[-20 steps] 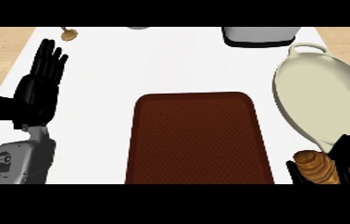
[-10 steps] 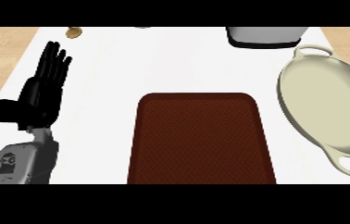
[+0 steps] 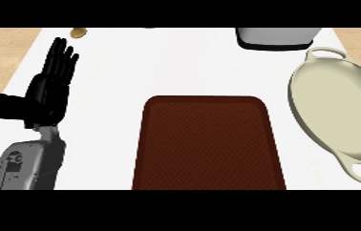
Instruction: Pick the croissant from the tray and place it in the pot
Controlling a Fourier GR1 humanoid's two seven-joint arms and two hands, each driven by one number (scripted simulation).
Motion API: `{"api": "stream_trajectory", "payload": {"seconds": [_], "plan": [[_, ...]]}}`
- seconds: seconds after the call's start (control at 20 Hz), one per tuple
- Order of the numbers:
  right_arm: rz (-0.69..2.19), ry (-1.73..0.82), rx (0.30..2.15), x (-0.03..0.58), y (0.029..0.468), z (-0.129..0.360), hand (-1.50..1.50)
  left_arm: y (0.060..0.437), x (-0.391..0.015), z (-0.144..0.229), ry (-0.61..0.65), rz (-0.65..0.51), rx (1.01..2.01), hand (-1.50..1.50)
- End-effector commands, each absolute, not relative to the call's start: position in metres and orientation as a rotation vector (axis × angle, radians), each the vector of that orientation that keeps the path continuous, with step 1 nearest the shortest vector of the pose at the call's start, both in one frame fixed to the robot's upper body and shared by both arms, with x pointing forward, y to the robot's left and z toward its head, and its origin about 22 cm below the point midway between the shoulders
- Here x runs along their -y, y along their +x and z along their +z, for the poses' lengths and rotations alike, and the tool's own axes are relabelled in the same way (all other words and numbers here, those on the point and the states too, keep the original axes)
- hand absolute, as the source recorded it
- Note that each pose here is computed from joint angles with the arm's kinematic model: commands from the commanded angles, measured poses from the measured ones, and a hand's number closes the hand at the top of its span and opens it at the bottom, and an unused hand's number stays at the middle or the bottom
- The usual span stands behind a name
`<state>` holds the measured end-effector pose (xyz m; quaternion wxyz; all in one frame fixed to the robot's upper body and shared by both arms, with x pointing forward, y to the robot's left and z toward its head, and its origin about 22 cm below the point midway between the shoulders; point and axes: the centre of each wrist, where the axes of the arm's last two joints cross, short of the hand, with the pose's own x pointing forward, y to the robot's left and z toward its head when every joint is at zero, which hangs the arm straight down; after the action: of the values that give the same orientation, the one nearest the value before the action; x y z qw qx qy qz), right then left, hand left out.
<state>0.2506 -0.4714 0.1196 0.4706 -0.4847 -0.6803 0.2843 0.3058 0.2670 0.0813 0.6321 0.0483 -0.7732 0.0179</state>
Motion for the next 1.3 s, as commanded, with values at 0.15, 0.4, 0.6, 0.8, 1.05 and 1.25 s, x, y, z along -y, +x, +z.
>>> {"api": "stream_trajectory", "payload": {"seconds": [0.15, 0.4, 0.6, 0.8, 1.05, 1.25], "plan": [[0.754, -1.181, 1.582, 0.486, 0.290, 0.086, 1.50, 0.299, -0.283, 0.089, 0.091, 0.044, 1.766, 0.00], [0.702, -0.971, 1.437, 0.483, 0.306, 0.061, 1.50, 0.303, -0.254, 0.072, 0.102, 0.019, 1.774, 0.00], [0.746, -0.808, 1.464, 0.491, 0.308, 0.052, -1.50, 0.308, -0.276, 0.082, 0.101, 0.039, 1.777, 0.00], [0.786, -0.737, 1.582, 0.483, 0.306, 0.038, -1.50, 0.290, -0.277, 0.065, 0.107, 0.039, 1.767, 0.00], [0.590, -0.623, 1.769, 0.490, 0.312, 0.059, -1.50, 0.301, -0.256, 0.074, 0.116, 0.036, 1.767, 0.00], [0.401, -0.558, 1.724, 0.492, 0.315, 0.059, -1.50, 0.289, -0.258, 0.067, 0.106, 0.048, 1.752, 0.00]]}}
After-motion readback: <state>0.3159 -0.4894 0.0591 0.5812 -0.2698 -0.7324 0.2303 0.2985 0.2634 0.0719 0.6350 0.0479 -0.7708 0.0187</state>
